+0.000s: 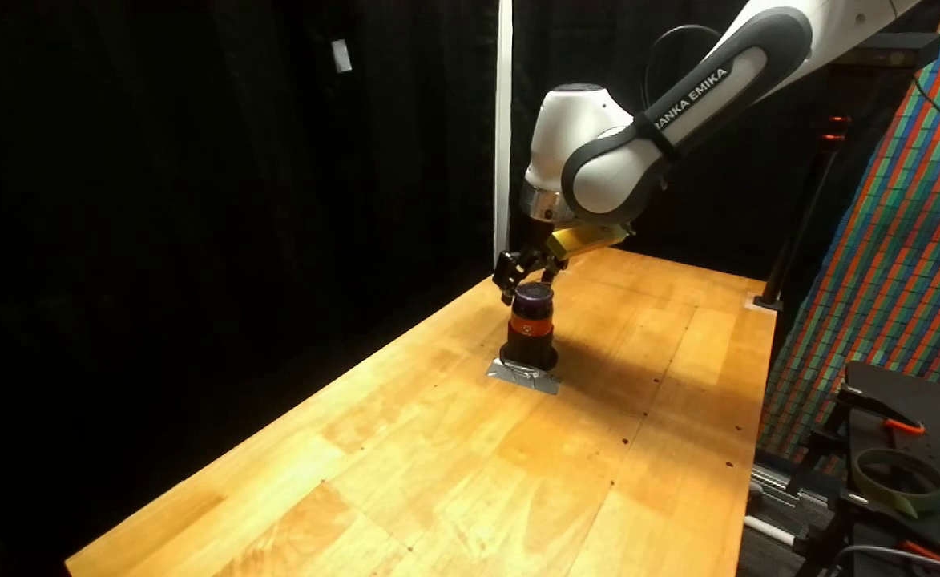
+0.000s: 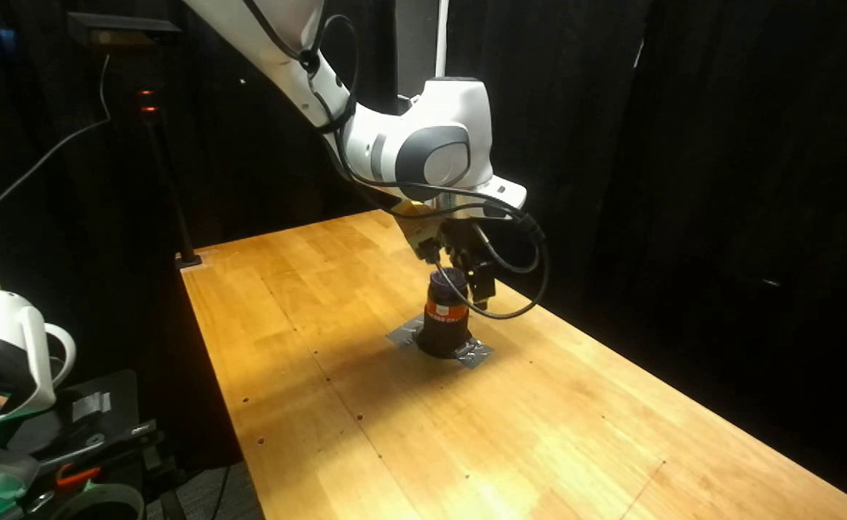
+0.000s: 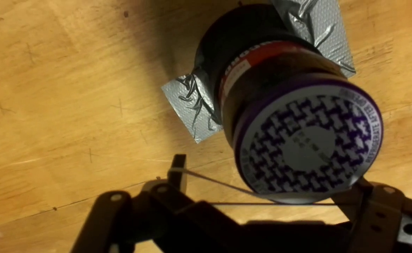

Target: Put the rubber band around the brown cup

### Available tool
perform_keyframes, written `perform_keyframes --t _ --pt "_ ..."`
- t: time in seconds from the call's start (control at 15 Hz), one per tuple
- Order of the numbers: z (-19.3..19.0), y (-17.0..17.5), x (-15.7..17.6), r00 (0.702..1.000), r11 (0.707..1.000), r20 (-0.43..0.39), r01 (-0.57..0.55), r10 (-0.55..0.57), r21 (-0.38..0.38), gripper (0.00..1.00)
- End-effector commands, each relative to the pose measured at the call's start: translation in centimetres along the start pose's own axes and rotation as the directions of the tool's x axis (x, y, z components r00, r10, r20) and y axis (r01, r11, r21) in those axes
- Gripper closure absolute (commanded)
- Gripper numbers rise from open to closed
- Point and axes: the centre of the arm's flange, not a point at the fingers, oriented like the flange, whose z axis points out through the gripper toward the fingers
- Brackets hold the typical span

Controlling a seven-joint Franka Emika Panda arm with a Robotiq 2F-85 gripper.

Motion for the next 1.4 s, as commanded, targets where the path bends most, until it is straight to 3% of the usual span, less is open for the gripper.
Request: perform_keyframes --t 0.0,0.27,1.07,1.33 --pt "-0.1 -0.2 -0.5 0.993 1.0 0.119 -0.016 0.017 -0.008 0.0" --pt "-1.2 -0.4 -1.4 0.959 0.999 0.281 -0.046 0.049 -0.019 0.0" --pt "-2.1 -0.1 -2.5 0.907 0.996 0.414 -0.085 0.076 0.002 0.0" --pt "-2.7 0.4 -2.4 0.872 0.997 0.486 -0.076 0.061 0.011 0.0"
